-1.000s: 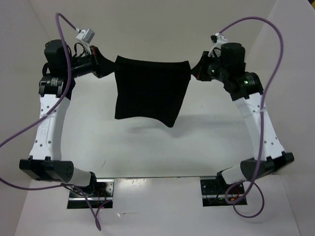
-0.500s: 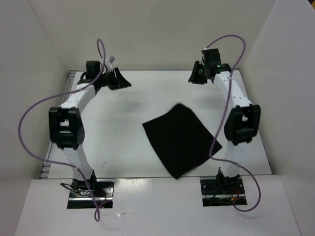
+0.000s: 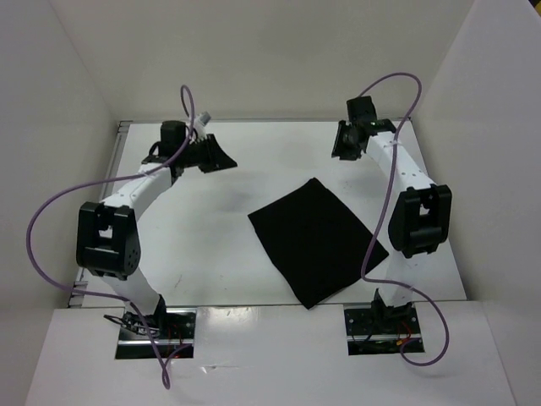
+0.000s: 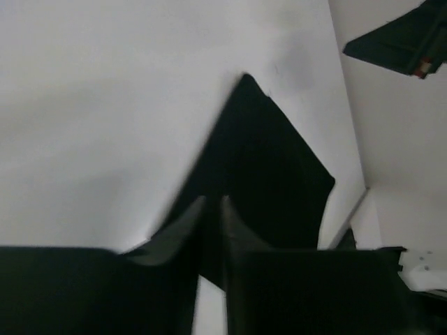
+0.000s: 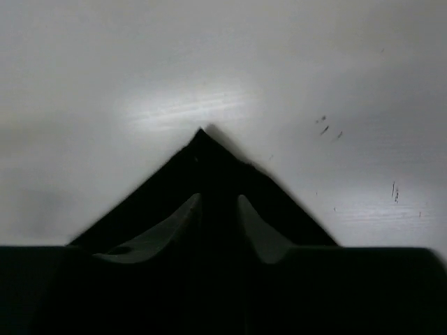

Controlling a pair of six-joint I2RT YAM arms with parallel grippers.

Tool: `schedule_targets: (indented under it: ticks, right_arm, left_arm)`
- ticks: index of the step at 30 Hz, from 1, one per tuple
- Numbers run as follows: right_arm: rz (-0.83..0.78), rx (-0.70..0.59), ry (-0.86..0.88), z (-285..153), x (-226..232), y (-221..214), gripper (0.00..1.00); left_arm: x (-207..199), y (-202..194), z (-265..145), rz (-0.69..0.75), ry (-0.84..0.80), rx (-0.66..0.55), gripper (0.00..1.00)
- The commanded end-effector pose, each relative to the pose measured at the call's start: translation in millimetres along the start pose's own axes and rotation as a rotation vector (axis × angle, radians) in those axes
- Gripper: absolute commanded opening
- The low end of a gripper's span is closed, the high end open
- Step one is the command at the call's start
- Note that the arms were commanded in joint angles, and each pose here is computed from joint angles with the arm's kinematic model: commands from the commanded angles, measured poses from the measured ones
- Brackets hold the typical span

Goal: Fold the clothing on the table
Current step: Flatten the skirt out

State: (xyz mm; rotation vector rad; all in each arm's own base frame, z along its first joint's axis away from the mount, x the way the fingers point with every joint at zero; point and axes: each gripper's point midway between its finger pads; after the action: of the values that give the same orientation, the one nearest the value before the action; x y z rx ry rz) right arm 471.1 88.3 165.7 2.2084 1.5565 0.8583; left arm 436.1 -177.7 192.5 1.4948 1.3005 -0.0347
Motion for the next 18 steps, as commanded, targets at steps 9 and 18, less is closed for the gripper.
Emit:
schedule_targets:
  ticks: [9, 18]
  right_arm:
    - [0.016, 0.163, -0.067, -2.5, -12.0, -94.8, 0.0]
    - [0.027, 0.207, -0.07, -7.3, -14.4, -112.3, 0.02]
  left_arm:
    - [-38.8, -158.4, 40.0, 0.04, -0.11, 0.419, 0.0]
    - [4.3, -184.6, 80.5, -0.004, 0.179, 0.466, 0.0]
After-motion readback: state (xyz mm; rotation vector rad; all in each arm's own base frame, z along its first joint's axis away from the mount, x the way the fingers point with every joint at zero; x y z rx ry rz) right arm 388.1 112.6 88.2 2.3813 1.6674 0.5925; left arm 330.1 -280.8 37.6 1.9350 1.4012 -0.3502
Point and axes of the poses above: each gripper's point midway between its finger pads, its own z axis out along the fingers, its own x axis along the line the jaws close on, y = z × x, and after that the axes turned 6 degrees about z, right-handed
